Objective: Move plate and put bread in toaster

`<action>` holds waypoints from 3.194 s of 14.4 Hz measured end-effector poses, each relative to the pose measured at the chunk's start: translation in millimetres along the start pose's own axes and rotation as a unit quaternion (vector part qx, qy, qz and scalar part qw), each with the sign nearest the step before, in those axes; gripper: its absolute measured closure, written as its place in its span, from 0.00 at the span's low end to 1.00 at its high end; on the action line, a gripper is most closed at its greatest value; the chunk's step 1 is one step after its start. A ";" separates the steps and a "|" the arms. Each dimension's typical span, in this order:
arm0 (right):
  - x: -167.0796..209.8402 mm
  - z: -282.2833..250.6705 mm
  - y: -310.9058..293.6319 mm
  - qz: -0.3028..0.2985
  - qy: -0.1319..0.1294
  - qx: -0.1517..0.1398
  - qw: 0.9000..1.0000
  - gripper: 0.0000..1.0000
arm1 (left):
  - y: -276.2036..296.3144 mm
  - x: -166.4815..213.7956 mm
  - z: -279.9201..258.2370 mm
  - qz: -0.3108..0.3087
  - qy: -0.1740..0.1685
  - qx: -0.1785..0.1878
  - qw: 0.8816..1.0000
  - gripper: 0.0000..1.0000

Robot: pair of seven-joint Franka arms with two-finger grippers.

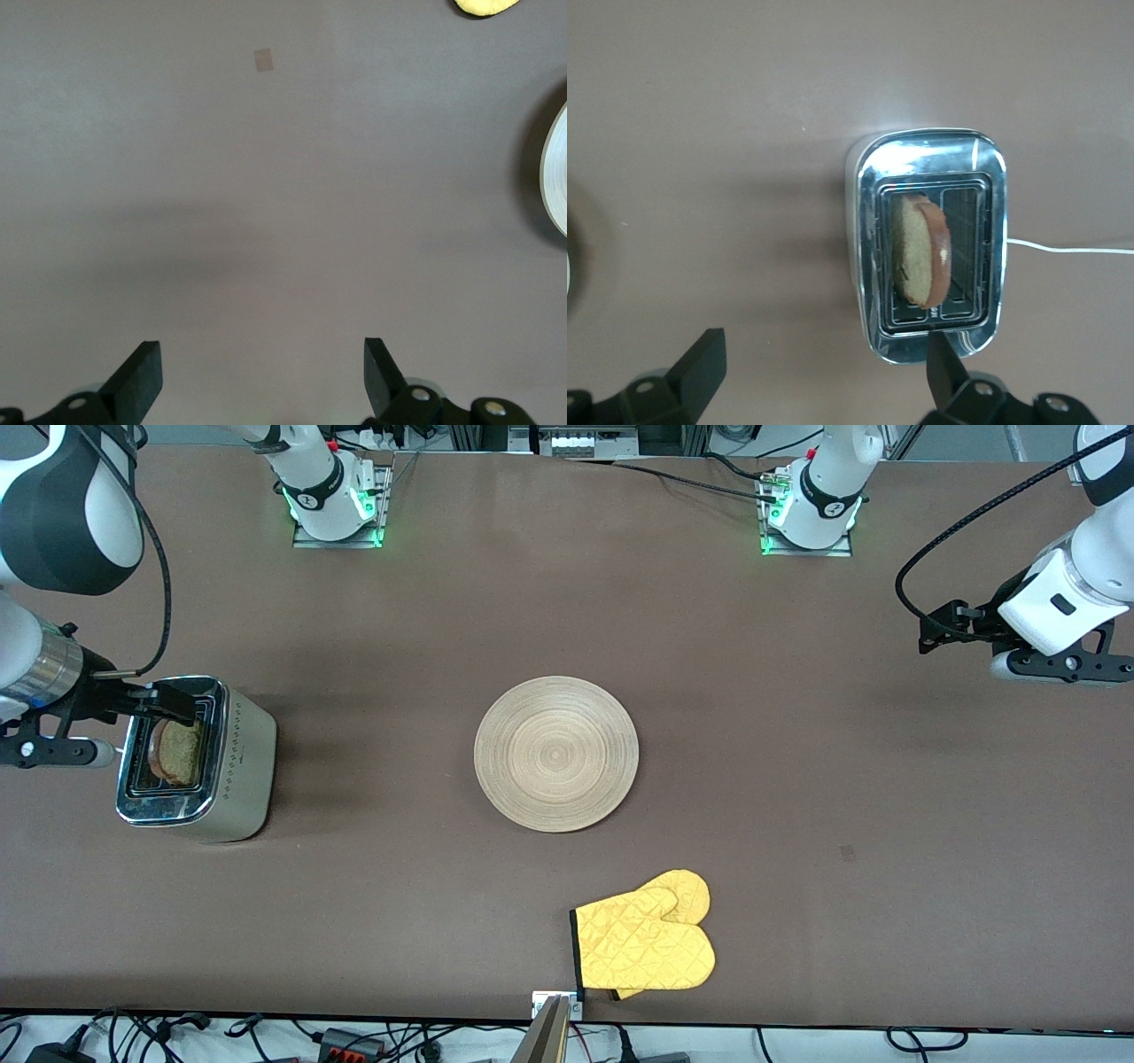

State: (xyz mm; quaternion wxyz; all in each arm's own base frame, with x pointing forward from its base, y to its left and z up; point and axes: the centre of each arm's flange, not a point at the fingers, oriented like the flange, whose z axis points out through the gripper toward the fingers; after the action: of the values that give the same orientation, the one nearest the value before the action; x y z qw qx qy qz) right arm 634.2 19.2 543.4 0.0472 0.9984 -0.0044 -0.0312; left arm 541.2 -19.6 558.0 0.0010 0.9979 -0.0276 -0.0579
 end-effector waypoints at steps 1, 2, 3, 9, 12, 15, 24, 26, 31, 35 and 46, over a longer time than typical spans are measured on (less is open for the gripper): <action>0.2 -1.9 6.4 0.005 0.002 0.004 1.000 0.00 | -0.1 0.0 0.0 0.000 0.000 0.000 1.000 0.00; 0.6 -5.7 12.0 0.009 0.009 0.013 1.000 0.00 | -0.1 0.0 0.0 0.000 0.000 0.000 1.000 0.00; 1.6 -10.6 16.7 0.011 0.021 0.024 0.999 0.00 | -0.1 0.1 0.1 0.000 0.000 0.000 1.000 0.00; 1.7 -19.1 58.4 0.030 0.047 0.063 0.996 0.00 | -0.5 0.2 0.4 0.000 0.000 0.000 1.000 0.00; -2.8 -27.9 65.8 0.033 0.055 0.068 0.996 0.00 | -0.8 0.2 0.4 0.000 0.000 0.000 1.000 0.00; -7.6 -35.3 58.7 0.026 0.055 0.071 0.996 0.00 | -1.0 0.3 0.6 -0.001 -0.001 0.000 1.000 0.00; -52.1 -14.9 54.2 0.017 0.019 0.051 0.998 0.00 | -5.6 0.8 1.6 -0.005 -0.002 -0.001 1.000 0.00; -67.4 -13.3 53.5 0.016 0.015 0.052 0.998 0.00 | -5.7 0.9 1.8 -0.005 -0.002 -0.001 1.000 0.00; -87.1 -19.5 52.8 0.015 0.017 0.052 0.998 0.00 | -6.0 0.9 1.9 -0.005 -0.002 -0.001 1.000 0.00; -91.8 -24.2 52.9 0.014 0.021 0.051 0.998 0.00 | -5.9 1.0 1.9 -0.006 -0.002 -0.003 1.000 0.00; -91.5 -23.7 53.7 -0.005 0.024 0.050 0.998 0.00 | -13.1 2.1 4.4 -0.013 -0.004 -0.008 1.000 0.00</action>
State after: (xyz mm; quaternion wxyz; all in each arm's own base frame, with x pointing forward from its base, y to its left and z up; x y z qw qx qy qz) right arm 544.1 -31.0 577.7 -0.0026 1.0000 0.0000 -0.0076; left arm 543.5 -6.6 553.3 0.0085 0.9979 -0.0142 -0.0622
